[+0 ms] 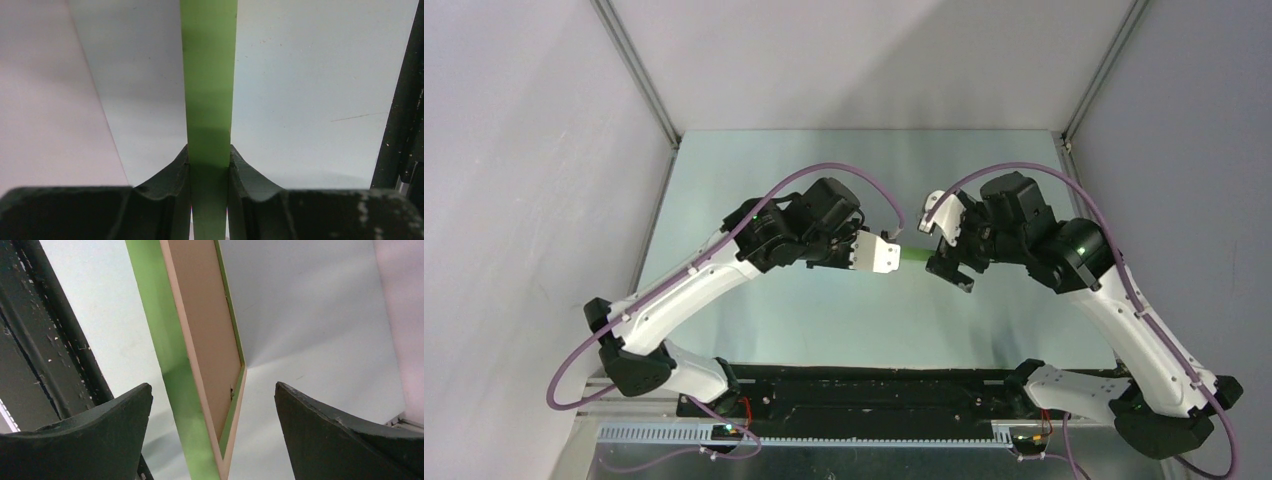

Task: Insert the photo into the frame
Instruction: Turn over the photo frame at the center of the board.

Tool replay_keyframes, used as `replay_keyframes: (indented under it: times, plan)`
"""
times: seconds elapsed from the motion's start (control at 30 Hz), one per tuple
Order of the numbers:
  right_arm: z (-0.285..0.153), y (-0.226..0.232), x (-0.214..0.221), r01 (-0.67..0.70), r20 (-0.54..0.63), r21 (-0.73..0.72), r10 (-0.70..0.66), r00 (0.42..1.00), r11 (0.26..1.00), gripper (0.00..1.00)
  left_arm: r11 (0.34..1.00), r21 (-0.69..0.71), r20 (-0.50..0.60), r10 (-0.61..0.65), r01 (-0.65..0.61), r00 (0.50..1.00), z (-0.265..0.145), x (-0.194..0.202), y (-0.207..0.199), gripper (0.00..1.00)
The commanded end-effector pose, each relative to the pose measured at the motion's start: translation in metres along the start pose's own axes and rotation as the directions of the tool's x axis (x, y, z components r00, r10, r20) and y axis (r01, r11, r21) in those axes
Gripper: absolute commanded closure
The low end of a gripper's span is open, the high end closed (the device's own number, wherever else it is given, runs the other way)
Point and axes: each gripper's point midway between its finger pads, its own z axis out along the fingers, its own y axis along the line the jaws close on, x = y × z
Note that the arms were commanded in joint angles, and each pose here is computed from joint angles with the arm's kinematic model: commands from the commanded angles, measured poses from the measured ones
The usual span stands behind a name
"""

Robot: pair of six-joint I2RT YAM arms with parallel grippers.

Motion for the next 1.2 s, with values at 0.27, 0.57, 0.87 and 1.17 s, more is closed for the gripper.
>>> replay_keyframes:
  times: [0.27, 0.57, 0.87, 1.17]
  plan:
    - [0.015, -0.012, -0.007, 0.088, -0.021, 0.065, -0.087, 0.996, 0.994, 0.1, 0.996, -0.089, 0.105, -0.006, 0.015, 0.994, -0.023, -0.025, 0.033, 1.0]
    - [0.027, -0.009, -0.001, 0.107, -0.055, 0.052, -0.105, 0.993, 0.993, 0.24, 0.997, -0.071, 0.126, -0.032, 0.041, 0.991, -0.026, -0.026, 0.039, 1.0]
    - [0.036, -0.01, 0.002, 0.113, -0.079, 0.04, -0.109, 0.991, 0.993, 0.59, 0.997, -0.045, 0.136, -0.056, 0.063, 0.989, -0.023, -0.022, 0.037, 1.0]
    - [0.034, -0.01, 0.002, 0.125, -0.09, 0.029, -0.122, 0.988, 0.992, 1.0, 0.996, -0.05, 0.118, -0.062, 0.069, 0.991, -0.019, -0.018, 0.041, 0.86]
